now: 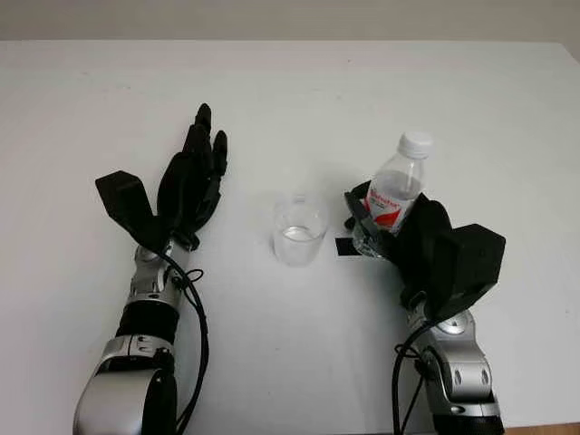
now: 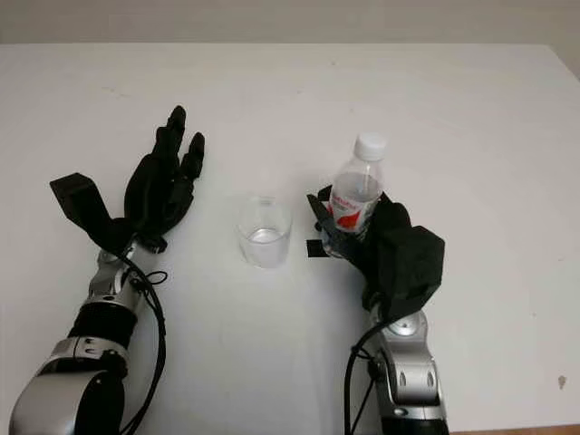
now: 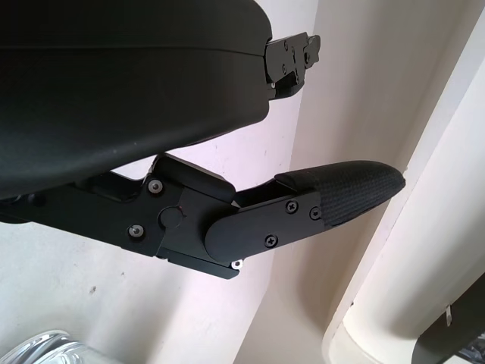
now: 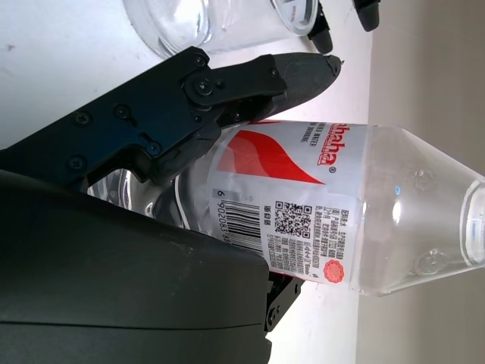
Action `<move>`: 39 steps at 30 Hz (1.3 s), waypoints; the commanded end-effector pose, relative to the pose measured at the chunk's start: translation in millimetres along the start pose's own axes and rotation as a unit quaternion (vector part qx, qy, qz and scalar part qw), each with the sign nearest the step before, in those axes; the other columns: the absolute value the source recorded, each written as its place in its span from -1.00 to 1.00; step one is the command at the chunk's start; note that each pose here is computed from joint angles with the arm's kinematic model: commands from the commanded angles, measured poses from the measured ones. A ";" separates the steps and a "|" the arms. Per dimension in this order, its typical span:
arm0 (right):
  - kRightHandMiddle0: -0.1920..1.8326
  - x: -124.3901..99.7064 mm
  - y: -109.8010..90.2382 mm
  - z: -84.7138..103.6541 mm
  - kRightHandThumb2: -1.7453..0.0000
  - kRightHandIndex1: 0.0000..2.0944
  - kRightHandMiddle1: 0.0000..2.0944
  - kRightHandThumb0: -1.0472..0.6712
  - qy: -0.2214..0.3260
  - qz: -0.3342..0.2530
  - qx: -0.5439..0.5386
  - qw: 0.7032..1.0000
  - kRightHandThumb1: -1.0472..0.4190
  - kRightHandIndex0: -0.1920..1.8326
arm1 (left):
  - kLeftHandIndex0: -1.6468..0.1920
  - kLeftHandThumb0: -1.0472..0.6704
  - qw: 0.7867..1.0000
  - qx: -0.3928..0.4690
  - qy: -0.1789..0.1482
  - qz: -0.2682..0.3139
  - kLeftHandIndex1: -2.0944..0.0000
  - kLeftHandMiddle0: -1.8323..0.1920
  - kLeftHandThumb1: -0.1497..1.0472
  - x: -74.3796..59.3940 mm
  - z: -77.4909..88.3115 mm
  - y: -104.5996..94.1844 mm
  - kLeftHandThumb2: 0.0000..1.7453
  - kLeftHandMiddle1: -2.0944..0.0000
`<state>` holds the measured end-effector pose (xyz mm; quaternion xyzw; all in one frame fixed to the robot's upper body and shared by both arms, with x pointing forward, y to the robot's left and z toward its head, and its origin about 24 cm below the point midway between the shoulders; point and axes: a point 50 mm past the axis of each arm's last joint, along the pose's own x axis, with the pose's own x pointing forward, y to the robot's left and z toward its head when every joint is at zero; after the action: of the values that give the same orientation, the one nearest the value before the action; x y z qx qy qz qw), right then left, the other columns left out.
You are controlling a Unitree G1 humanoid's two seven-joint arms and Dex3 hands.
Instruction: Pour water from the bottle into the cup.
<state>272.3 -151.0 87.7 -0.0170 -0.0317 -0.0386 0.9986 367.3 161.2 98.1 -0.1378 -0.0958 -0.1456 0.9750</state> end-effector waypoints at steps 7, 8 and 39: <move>0.17 -2.4 0.1 -0.7 0.47 1.00 1.00 -0.34 -0.011 -0.006 -0.006 1.000 -1.00 0.40 | 1.00 -0.79 1.000 -0.002 0.012 0.003 1.00 1.00 1.00 -5.5 -6.2 3.8 -0.20 1.00; 0.18 -1.2 0.0 -1.9 0.47 1.00 1.00 -0.34 -0.013 -0.006 -0.009 1.000 -1.00 0.41 | 1.00 -0.80 1.000 -0.003 0.012 0.003 1.00 1.00 1.00 -5.5 -6.2 4.0 -0.21 1.00; -1.00 -19.2 -28.3 -13.3 0.95 -1.00 -1.00 -0.90 -0.023 0.060 -0.069 0.996 -0.85 -1.00 | 1.00 -0.78 1.000 -0.001 0.011 0.002 1.00 1.00 1.00 -6.1 -4.7 7.7 -0.19 1.00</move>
<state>257.8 -167.3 78.4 -0.0910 -0.0583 0.0478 0.9930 366.3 164.8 94.8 -0.1391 -0.0894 -0.1483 0.9750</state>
